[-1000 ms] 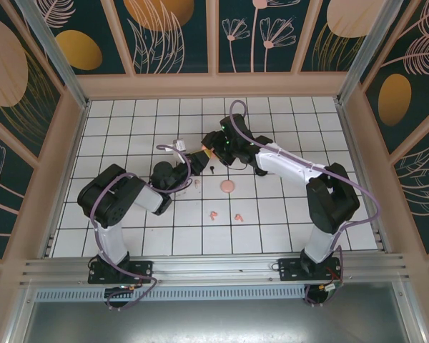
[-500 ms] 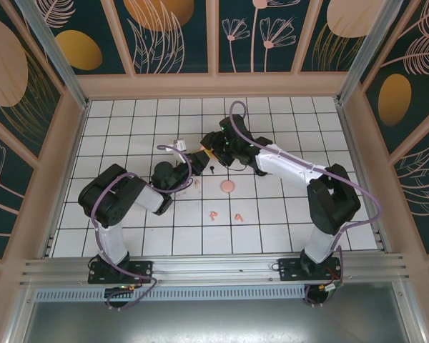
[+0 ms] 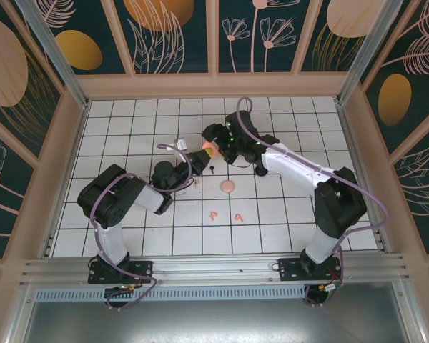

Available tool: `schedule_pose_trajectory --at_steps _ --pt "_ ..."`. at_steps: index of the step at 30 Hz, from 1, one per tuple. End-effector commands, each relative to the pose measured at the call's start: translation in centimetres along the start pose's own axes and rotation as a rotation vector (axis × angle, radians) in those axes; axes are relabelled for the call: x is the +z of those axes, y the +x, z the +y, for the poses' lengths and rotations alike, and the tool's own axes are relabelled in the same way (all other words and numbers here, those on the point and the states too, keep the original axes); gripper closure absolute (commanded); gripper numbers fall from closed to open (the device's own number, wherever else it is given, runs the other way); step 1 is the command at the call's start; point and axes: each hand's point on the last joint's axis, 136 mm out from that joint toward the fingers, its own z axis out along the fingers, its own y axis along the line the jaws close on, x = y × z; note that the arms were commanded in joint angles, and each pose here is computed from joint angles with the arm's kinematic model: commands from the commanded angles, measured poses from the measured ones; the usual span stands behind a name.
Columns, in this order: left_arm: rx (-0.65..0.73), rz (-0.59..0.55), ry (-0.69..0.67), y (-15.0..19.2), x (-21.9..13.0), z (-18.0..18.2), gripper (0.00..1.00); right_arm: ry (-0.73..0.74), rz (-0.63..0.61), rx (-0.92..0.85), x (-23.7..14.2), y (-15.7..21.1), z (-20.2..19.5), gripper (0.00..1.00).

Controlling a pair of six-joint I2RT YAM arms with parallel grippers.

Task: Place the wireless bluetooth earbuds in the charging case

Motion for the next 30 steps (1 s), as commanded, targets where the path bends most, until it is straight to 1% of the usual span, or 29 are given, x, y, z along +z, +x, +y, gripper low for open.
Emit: schedule_pose_trajectory --at_steps 1,3,4,6,11,16,19,24,30 --pt "0.016 0.046 0.051 -0.1 0.3 -2.4 1.00 -0.103 -0.115 -0.073 -4.7 -3.3 2.4 0.15" --pt "0.047 0.074 0.050 -0.1 0.1 -3.0 1.00 -0.106 -0.141 -0.132 -6.1 -4.0 1.7 0.15" --pt "0.068 0.096 0.049 -0.1 0.1 -3.4 1.00 -0.117 -0.149 -0.185 -6.8 -3.8 1.4 0.15" --pt "0.119 0.141 0.062 -0.2 0.2 -4.6 1.00 -0.151 -0.182 -0.273 -8.4 -4.6 0.6 0.15" --pt "0.214 0.259 0.099 0.0 0.5 -7.0 1.00 -0.236 -0.247 -0.541 -12.2 -4.4 -0.7 0.15" --pt "0.262 0.370 0.160 0.5 1.0 -8.6 1.00 -0.315 -0.204 -0.740 -13.0 -2.2 -1.2 0.16" --pt "0.273 0.435 0.190 1.0 1.1 -9.2 1.00 -0.363 -0.155 -0.808 -12.8 -0.8 -1.3 0.16" --pt "0.257 0.511 0.250 1.8 1.1 -10.3 1.00 -0.433 -0.100 -0.852 -12.4 0.6 -1.3 0.18" --pt "0.249 0.529 0.274 1.9 1.2 -10.8 1.00 -0.431 -0.070 -0.844 -11.4 0.8 -1.7 0.20"
